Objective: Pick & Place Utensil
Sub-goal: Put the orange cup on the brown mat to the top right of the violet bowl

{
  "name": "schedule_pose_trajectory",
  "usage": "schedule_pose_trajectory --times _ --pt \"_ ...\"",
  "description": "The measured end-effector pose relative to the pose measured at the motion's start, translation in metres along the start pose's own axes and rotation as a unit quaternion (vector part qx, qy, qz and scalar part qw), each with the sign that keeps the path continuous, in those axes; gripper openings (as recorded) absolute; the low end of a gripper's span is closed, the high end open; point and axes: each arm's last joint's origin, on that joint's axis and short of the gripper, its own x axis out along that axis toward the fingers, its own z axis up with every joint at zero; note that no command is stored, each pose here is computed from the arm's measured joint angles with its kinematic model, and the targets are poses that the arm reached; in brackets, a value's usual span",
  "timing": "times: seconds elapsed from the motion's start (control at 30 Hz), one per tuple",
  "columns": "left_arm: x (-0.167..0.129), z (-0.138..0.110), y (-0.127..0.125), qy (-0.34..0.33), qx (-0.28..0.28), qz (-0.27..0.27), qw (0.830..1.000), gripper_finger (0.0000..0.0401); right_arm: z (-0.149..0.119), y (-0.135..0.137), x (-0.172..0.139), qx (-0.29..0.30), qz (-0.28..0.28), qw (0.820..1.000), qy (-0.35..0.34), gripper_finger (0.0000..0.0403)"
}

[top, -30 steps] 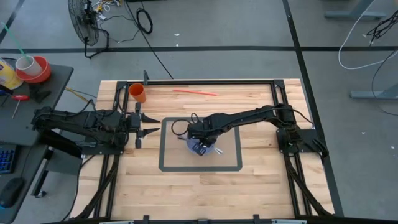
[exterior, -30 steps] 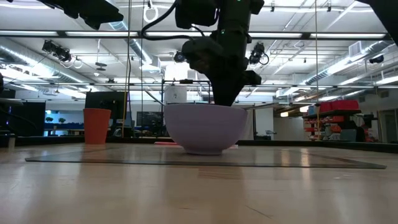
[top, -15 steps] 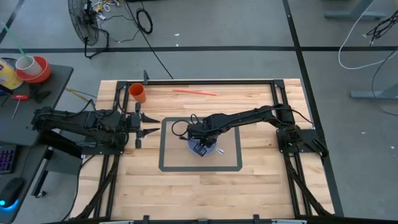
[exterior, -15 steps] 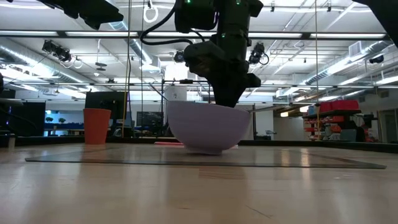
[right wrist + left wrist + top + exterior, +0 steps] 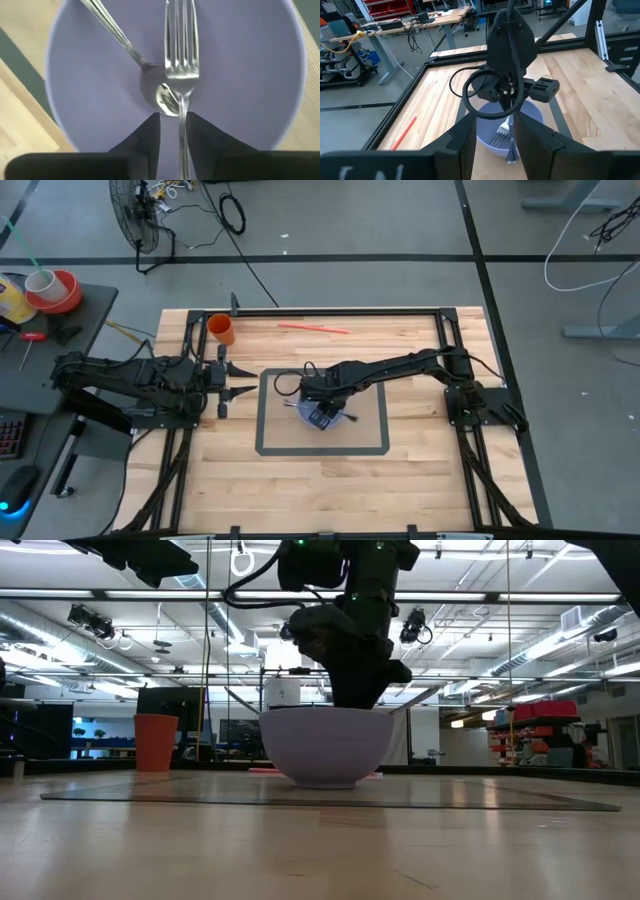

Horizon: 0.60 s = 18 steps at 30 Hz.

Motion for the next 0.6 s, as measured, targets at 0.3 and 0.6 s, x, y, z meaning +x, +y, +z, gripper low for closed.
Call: schedule_pose_trajectory --times 0.3,0.6 --pt "0.000 -0.002 0.000 0.008 -0.001 -0.001 1.000 0.0135 -0.001 -0.004 -0.053 0.001 0.018 0.996 -0.088 0.0098" --pt "0.000 -0.003 0.000 0.015 -0.013 -0.001 1.000 0.0135 0.019 -0.047 -0.095 -0.023 -0.084 0.975 -0.203 0.0098"
